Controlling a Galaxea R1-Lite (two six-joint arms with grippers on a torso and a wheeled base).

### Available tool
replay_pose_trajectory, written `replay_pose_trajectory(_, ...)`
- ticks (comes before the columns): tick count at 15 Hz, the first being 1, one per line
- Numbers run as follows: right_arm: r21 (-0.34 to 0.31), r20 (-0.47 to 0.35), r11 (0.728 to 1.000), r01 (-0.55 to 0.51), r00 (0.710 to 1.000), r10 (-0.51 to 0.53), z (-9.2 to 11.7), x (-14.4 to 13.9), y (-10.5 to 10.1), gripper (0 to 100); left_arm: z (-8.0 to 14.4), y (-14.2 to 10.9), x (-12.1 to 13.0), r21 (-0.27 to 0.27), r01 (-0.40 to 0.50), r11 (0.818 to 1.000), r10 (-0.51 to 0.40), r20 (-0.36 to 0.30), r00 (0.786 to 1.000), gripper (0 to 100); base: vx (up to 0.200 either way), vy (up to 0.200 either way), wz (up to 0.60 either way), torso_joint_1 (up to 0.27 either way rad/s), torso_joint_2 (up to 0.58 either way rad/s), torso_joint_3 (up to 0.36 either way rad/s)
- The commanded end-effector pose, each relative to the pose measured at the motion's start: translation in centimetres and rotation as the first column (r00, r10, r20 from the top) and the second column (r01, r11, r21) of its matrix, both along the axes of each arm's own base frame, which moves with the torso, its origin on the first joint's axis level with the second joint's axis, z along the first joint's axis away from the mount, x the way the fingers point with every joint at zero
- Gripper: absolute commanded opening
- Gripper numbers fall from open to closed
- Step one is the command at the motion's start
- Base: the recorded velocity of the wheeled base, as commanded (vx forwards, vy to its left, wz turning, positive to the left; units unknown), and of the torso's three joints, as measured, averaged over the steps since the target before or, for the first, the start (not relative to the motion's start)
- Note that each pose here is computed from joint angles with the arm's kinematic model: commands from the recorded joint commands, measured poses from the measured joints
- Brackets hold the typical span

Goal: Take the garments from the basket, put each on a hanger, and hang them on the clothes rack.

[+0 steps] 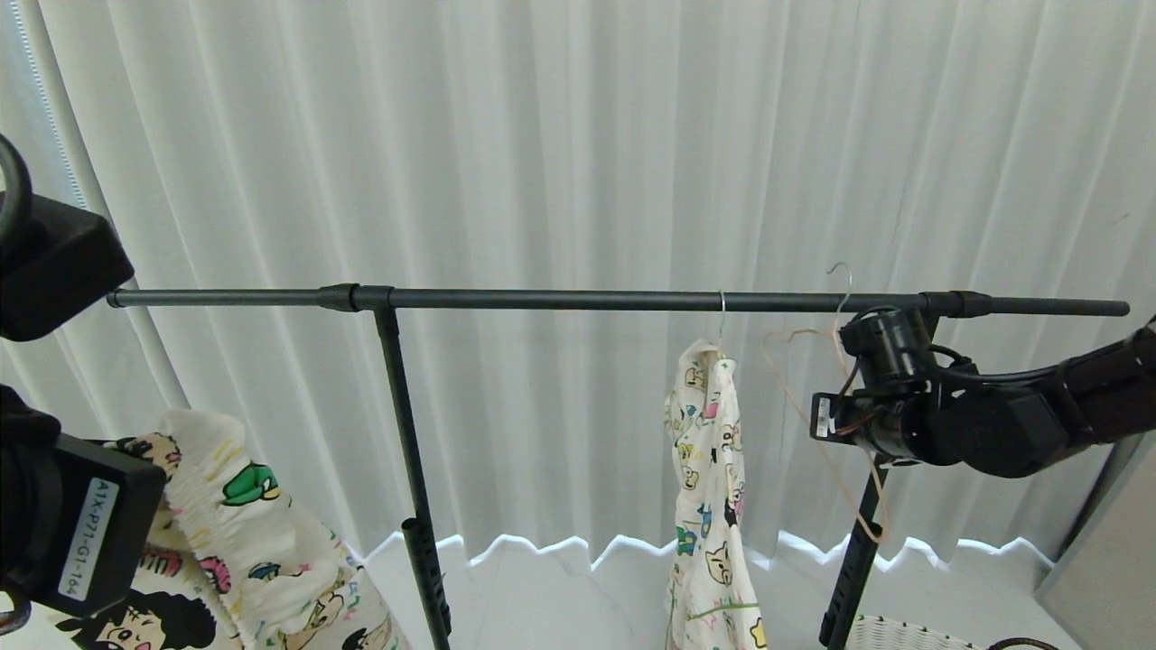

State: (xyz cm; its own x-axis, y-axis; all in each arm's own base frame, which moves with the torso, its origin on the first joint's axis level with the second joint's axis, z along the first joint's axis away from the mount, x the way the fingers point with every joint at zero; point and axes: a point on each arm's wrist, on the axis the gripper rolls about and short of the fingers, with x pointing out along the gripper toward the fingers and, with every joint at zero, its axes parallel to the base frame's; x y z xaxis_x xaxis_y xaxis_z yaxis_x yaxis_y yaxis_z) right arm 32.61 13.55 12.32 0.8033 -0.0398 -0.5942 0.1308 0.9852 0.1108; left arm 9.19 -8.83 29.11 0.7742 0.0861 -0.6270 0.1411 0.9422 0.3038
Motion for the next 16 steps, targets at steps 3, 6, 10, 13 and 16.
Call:
replay_pose_trajectory(3,-0.020,0.043,1.000,-0.022,0.999,0.022,1.3,-2.1,0.5,0,0.2,0.3,-0.3,-0.003,-0.006,1.000,0.007,0.017,1.000,0,0.000,0.000,0.00,0.000,0.00,0.000)
replay_pose_trajectory(6,-0.029,0.052,0.998,-0.053,0.997,0.055,2.1,-4.8,0.5,0,0.2,0.5,-0.3,0.009,-0.021,1.000,0.021,0.032,0.999,0,0.000,0.000,0.00,0.000,0.00,0.000)
replay_pose_trajectory(10,-0.042,0.073,0.993,-0.108,0.991,0.111,3.3,-8.6,-0.2,0,0.1,0.4,-0.2,0.028,-0.035,0.999,0.034,0.044,0.998,0,-0.050,0.000,0.00,0.001,0.00,-0.001)
replay_pose_trajectory(13,-0.091,0.067,0.976,-0.196,0.977,0.202,3.4,-11.8,-0.5,0,0.1,0.5,-0.3,0.030,-0.037,0.999,0.035,0.046,0.998,0,-0.200,0.000,0.00,0.004,0.01,-0.001)
replay_pose_trajectory(16,-0.096,0.066,0.962,-0.257,0.962,0.264,3.3,-14.0,-0.3,0,0.1,0.5,-0.3,0.027,-0.036,0.999,0.034,0.049,0.998,0,-0.200,0.000,0.00,-0.009,0.00,0.002)
